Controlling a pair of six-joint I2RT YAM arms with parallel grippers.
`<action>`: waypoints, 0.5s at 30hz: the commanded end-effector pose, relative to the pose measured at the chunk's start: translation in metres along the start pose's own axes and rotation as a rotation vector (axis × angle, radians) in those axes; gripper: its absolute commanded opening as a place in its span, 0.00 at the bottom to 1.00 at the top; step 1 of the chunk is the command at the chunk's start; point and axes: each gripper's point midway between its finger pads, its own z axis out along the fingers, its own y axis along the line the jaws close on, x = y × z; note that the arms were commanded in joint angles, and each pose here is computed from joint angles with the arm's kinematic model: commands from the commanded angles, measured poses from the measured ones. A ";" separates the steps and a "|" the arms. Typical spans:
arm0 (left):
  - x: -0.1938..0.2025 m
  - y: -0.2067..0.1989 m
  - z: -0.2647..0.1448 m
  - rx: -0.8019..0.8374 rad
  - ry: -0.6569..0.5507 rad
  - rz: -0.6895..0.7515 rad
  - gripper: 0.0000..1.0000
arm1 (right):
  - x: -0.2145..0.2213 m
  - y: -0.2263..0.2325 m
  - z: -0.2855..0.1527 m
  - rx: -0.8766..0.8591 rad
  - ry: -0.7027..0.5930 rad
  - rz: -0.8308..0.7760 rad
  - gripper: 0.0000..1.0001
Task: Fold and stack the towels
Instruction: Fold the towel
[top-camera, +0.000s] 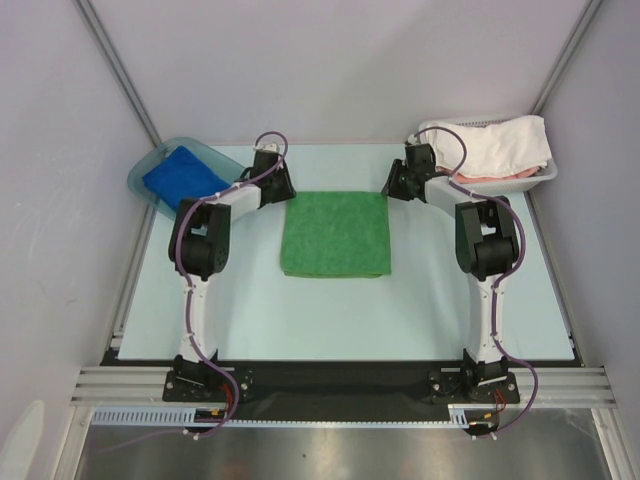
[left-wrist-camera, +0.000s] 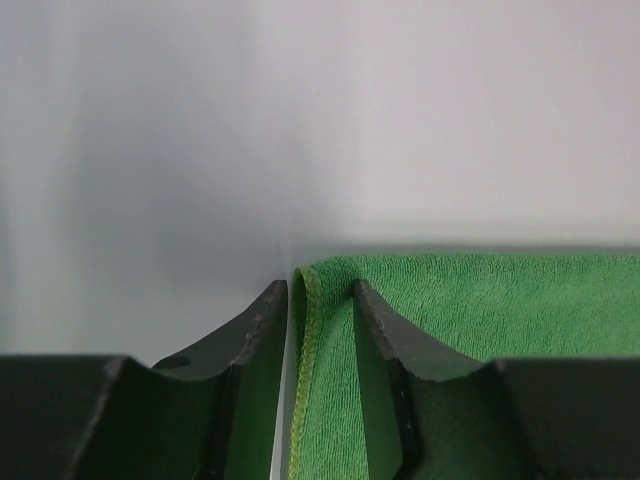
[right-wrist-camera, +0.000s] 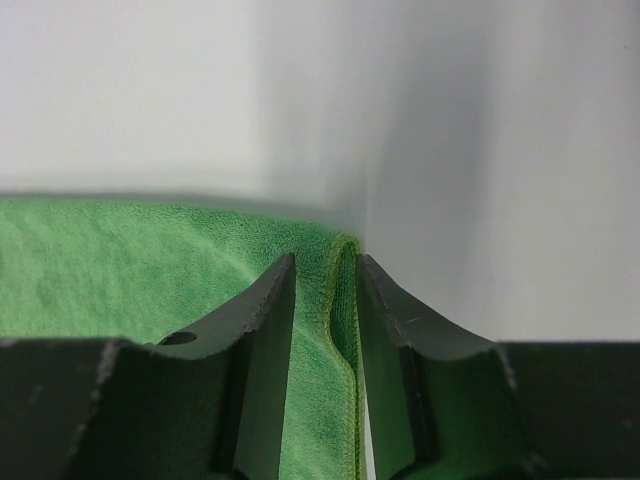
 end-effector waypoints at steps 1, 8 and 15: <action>-0.012 -0.002 0.003 -0.003 -0.009 0.003 0.37 | -0.016 0.007 0.000 -0.015 -0.036 -0.025 0.36; 0.000 0.008 0.009 -0.053 0.053 -0.011 0.35 | -0.008 0.005 -0.009 -0.002 -0.031 -0.042 0.36; 0.007 0.011 0.008 -0.069 0.079 -0.010 0.35 | -0.003 0.003 -0.007 0.006 -0.021 -0.057 0.36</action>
